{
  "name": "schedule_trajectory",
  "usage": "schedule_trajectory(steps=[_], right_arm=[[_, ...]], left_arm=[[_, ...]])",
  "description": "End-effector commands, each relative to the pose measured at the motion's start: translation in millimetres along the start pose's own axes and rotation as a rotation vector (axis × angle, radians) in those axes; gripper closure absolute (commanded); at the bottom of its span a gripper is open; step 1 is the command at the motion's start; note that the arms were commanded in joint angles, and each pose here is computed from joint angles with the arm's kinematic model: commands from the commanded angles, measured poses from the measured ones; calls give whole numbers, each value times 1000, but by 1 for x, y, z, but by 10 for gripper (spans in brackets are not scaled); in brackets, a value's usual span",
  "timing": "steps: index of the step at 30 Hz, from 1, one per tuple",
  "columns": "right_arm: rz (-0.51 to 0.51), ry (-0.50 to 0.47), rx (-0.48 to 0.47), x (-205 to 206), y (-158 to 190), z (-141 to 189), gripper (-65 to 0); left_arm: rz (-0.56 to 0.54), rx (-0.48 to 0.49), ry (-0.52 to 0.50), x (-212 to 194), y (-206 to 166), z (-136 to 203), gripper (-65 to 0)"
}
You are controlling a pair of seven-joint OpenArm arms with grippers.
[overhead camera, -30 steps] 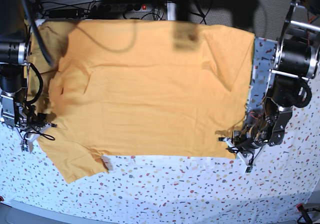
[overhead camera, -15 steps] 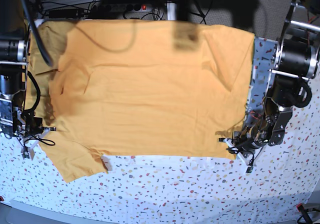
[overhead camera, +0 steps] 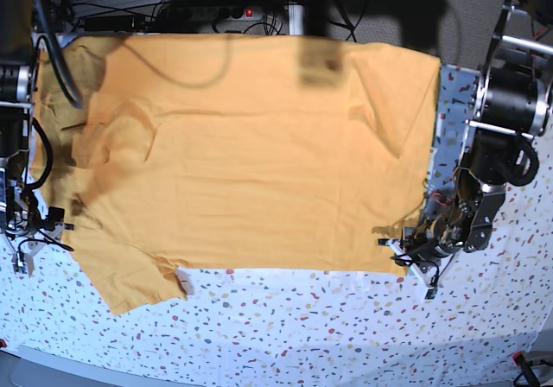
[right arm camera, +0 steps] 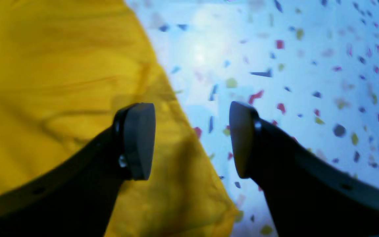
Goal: Fold the T-shirt properly
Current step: 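Hold both shirt edges and adjust the grips along the hem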
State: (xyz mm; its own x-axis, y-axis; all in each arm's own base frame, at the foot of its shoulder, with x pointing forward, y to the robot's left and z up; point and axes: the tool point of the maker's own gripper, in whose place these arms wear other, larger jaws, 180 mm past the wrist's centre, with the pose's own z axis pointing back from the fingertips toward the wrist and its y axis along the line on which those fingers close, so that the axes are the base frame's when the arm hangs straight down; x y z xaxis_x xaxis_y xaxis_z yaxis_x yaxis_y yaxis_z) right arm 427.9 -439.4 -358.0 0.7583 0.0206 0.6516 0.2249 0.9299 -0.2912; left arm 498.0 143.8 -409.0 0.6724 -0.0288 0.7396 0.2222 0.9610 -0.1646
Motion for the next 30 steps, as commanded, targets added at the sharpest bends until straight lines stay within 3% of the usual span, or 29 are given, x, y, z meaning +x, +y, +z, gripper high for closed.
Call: schedule_trajectory(steps=[1, 10, 15, 18, 21, 24, 30], right_arm=[[-14, -50, -41, 20, -18, 6, -356], [-1, -35, -43, 7, -18, 4, -355], [26, -27, -93, 5, -32, 6, -355], [-41, -29, -112, 6, -51, 10, -355], [-181, -33, -116, 3, -72, 16, -355], [-305, -42, -50, -9, -78, 19, -336], [-381, -23, -2, -54, -81, 18, -312]], left_arm=[[-9, -4, -76, 35, 1, 4, 0], [-9, -3, -73, 34, 1, 4, 0], [-8, -5, -74, 35, 0, 4, 0], [-8, -7, -70, 34, -1, 3, 0], [-8, -6, -62, 32, -1, 3, 0], [-8, -6, -62, 33, -1, 3, 0], [-8, -7, -63, 33, -1, 3, 0]])
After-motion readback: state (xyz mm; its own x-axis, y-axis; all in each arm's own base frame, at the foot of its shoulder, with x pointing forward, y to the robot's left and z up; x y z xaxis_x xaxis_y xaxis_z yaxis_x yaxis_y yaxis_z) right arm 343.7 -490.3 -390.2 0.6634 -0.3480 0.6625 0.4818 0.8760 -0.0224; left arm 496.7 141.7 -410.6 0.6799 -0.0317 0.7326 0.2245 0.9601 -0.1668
